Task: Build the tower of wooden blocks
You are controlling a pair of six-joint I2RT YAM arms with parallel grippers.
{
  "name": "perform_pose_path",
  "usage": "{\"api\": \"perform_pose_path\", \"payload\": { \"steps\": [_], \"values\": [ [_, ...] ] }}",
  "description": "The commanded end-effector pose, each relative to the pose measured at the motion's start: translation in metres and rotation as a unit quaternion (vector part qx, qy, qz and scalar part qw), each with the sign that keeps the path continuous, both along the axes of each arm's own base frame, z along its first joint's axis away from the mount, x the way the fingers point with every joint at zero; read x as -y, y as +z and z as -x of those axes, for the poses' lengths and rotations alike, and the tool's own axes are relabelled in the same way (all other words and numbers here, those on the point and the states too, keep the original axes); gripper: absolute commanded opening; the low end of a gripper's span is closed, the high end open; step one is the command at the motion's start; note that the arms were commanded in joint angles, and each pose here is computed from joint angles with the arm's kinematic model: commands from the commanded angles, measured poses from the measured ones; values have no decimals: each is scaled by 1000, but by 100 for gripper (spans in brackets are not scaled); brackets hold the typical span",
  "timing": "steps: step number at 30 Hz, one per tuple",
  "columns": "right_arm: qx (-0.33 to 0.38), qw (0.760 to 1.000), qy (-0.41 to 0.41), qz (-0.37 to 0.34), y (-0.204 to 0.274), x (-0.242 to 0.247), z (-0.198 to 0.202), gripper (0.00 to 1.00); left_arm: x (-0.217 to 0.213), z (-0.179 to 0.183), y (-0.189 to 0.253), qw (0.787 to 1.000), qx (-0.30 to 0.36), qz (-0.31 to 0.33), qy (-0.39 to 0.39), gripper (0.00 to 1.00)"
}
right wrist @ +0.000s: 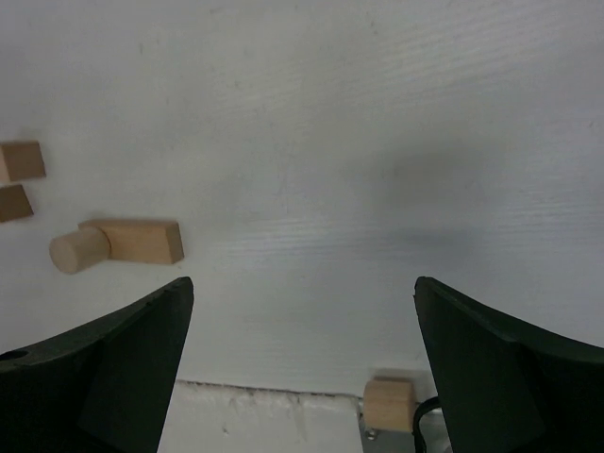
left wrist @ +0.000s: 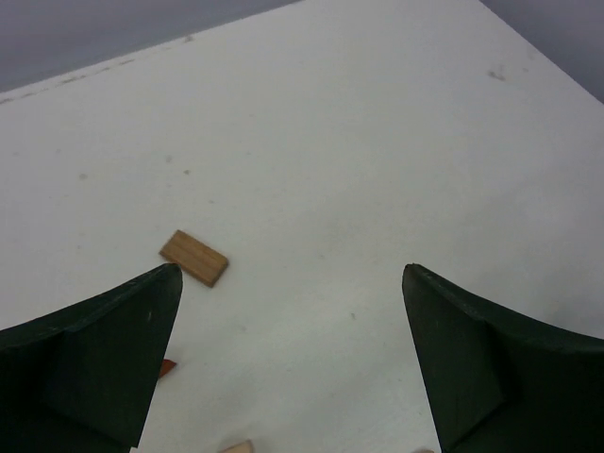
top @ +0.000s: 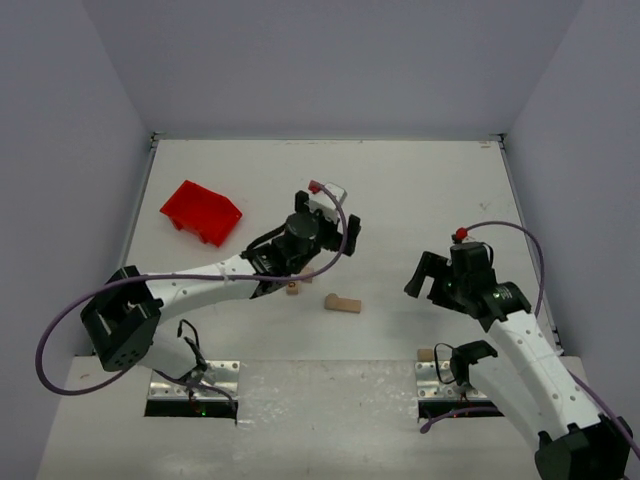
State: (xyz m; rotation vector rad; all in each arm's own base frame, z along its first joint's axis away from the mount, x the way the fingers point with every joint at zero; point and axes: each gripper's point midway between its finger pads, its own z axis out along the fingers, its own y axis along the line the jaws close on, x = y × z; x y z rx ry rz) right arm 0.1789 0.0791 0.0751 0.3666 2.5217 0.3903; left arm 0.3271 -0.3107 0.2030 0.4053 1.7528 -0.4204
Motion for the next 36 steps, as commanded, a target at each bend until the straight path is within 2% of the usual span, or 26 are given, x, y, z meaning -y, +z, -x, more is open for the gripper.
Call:
{"api": "perform_pose_path", "payload": {
  "steps": [1,5,10,16,22,24,36],
  "values": [
    [-120,991,61,2,-31,-11,54,99,-46,-35,55,993,32,83,82,100],
    [-160,982,102,20,-42,-20,70,99,-74,-42,59,987,39,94,124,100],
    [-224,968,93,71,-53,-5,87,98,-130,-61,43,974,5,123,189,100],
    [-269,957,89,67,-58,-5,104,89,-170,-69,39,961,10,130,244,100],
    [-298,947,97,66,-63,-6,112,75,-176,-71,37,959,13,130,250,100],
    [-310,943,97,71,-64,-5,115,67,-177,-71,36,959,12,129,251,100],
    [-354,927,92,78,-67,-2,129,66,-179,-72,31,958,8,134,252,100]
  ]
}}
